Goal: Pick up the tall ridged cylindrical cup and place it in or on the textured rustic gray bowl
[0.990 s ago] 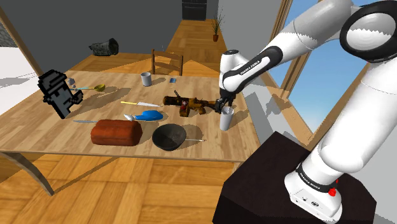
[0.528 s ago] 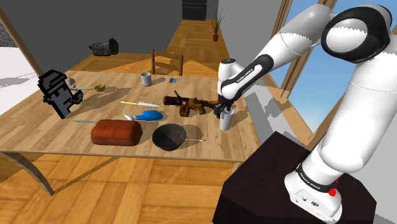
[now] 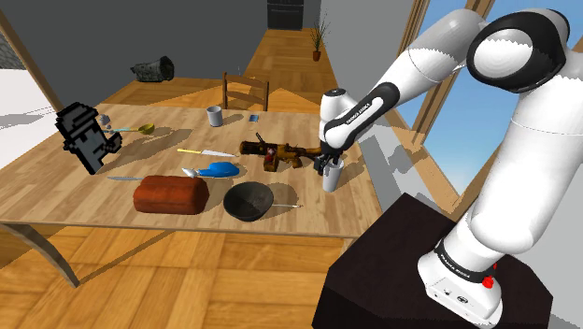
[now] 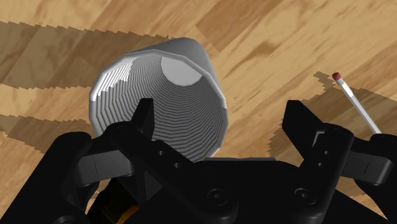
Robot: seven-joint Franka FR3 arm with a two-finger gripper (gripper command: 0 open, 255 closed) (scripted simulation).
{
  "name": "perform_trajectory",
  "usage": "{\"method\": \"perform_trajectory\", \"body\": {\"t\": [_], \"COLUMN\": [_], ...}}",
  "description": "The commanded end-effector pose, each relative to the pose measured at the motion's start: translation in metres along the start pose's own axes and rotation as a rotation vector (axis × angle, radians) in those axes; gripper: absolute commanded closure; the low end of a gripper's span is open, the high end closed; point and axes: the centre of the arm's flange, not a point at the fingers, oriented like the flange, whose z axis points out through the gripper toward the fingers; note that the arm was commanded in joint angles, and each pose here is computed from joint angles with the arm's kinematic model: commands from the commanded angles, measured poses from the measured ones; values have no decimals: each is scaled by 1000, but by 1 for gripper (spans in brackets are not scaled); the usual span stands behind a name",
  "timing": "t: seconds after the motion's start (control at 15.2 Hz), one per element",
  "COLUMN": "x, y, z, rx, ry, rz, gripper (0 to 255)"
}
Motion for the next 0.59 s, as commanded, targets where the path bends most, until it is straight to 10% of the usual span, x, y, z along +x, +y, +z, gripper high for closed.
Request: {"method": "perform_trajectory", "body": {"t": [0.0,0.07,0.53], "x": [0,0,0], "y": [0,0,0], "z": [0,0,0], "rx": [0,0,0], "ry": [0,0,0], "rz": [0,0,0], "gripper": [0,255,255]}}
